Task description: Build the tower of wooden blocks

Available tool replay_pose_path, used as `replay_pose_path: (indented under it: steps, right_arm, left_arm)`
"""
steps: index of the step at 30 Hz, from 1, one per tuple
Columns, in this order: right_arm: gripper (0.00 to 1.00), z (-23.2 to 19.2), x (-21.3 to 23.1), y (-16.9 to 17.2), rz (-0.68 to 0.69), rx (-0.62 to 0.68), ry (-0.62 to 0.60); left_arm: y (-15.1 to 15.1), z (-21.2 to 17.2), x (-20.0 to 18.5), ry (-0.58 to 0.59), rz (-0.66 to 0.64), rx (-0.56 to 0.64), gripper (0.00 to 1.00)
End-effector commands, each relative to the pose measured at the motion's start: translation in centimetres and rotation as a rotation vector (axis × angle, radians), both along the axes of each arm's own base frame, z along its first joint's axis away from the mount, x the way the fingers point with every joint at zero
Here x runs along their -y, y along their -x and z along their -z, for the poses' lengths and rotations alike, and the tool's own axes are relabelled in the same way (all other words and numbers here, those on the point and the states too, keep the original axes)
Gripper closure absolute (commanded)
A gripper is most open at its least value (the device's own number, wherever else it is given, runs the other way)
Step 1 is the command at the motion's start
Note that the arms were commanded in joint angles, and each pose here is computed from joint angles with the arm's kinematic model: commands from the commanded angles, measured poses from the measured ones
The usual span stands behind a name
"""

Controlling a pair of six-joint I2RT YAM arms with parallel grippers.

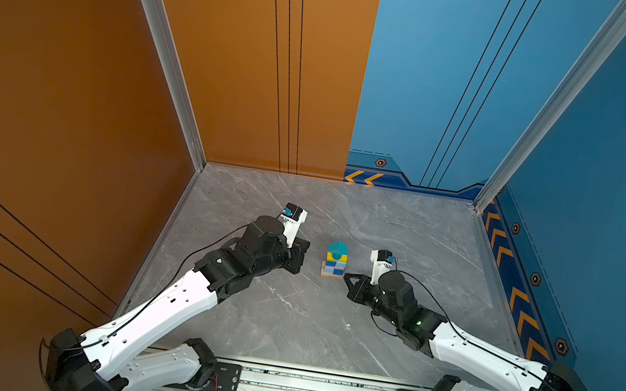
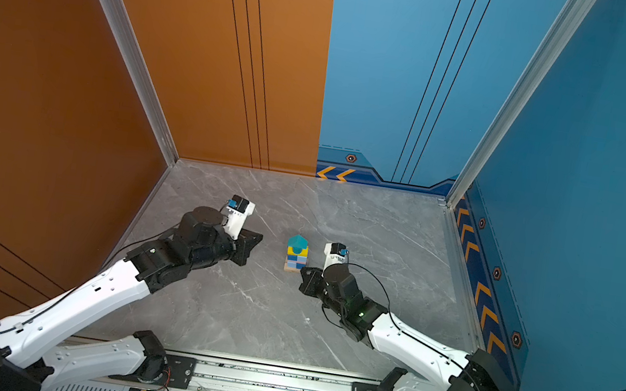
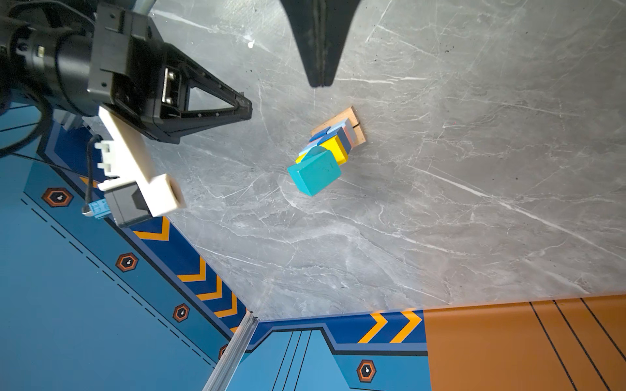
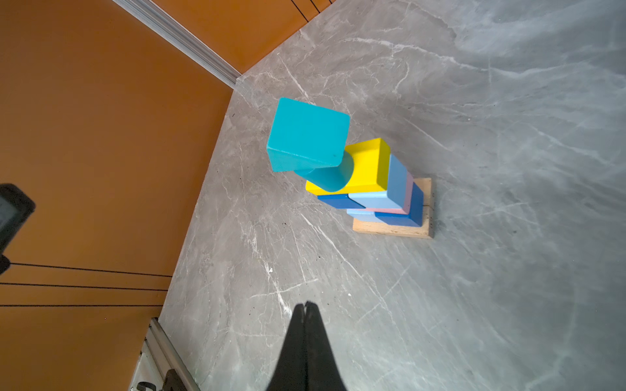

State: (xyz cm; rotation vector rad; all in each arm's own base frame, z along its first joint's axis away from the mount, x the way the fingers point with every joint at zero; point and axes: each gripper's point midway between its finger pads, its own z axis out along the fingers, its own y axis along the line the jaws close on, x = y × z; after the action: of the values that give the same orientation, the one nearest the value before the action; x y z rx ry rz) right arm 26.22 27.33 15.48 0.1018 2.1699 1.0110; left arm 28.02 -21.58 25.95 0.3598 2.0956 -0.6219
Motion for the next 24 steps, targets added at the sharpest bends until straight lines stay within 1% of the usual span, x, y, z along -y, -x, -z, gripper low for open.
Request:
replay_pose_path:
  steps: [1, 7, 16, 24]
  right_arm:
    - [1.00, -0.6, -0.8, -0.8, 0.022, 0.033, -0.059]
    - [1.00, 0.2, -1.6, -1.1, 0.027, 0.027, -0.067]
    - [1.00, 0.4, -1.1, -1.8, 0.075, 0.051, -0.045]
    - [1.00, 0.3, -1.1, -2.4, 0.100, 0.064, -0.049]
  left_arm:
    - [0.2, -0.6, -0.1, 0.020, 0.024, 0.024, 1.00]
    - [0.0, -0.3, -0.5, 0.015, 0.023, 0.021, 1.00]
    - [-0.2, -0.3, -0.6, 0.025, 0.029, 0.021, 1.00]
    - [-0.5, 0.1, -0.9, 0.020, 0.020, 0.010, 1.00]
